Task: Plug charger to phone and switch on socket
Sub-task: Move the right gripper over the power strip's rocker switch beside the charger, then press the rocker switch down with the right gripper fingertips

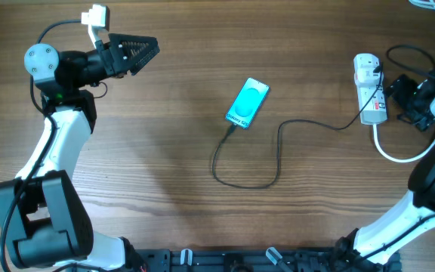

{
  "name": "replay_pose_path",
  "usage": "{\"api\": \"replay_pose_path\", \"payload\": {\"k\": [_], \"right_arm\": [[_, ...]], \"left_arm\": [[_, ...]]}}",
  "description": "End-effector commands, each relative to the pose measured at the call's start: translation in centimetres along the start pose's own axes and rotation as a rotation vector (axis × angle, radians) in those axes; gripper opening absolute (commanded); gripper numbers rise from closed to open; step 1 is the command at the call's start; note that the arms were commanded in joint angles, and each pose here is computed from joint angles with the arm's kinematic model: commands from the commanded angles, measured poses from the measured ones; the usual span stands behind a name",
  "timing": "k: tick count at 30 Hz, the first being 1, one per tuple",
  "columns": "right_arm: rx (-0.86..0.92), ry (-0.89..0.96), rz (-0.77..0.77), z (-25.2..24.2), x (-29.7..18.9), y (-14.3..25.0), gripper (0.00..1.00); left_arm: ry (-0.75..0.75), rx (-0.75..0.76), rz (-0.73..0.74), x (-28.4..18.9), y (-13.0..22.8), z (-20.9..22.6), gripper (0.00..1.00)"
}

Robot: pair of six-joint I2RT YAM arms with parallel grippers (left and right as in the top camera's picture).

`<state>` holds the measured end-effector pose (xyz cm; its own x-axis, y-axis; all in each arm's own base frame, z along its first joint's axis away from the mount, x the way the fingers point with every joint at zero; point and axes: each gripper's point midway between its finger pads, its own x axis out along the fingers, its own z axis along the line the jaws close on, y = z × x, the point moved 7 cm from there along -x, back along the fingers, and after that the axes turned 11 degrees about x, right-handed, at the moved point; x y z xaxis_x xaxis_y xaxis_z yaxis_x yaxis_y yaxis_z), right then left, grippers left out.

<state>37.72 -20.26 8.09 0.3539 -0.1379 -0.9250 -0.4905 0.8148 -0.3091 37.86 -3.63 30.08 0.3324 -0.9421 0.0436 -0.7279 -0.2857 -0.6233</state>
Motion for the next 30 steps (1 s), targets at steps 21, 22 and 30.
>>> {"api": "replay_pose_path", "payload": {"k": [21,22,30], "right_arm": [[-0.037,-0.105,0.055,0.9,3.2,0.8,1.0],[-0.043,-0.115,0.062,0.9,3.2,0.9,1.0],[-0.042,-0.129,0.088,1.0,3.1,1.3,1.0]], "left_arm": [[0.007,0.033,0.006,-0.1,-0.2,-0.9,1.0],[0.007,0.033,0.006,-0.1,-0.2,-0.9,1.0],[0.007,0.033,0.006,-0.1,-0.2,-0.9,1.0]]}}
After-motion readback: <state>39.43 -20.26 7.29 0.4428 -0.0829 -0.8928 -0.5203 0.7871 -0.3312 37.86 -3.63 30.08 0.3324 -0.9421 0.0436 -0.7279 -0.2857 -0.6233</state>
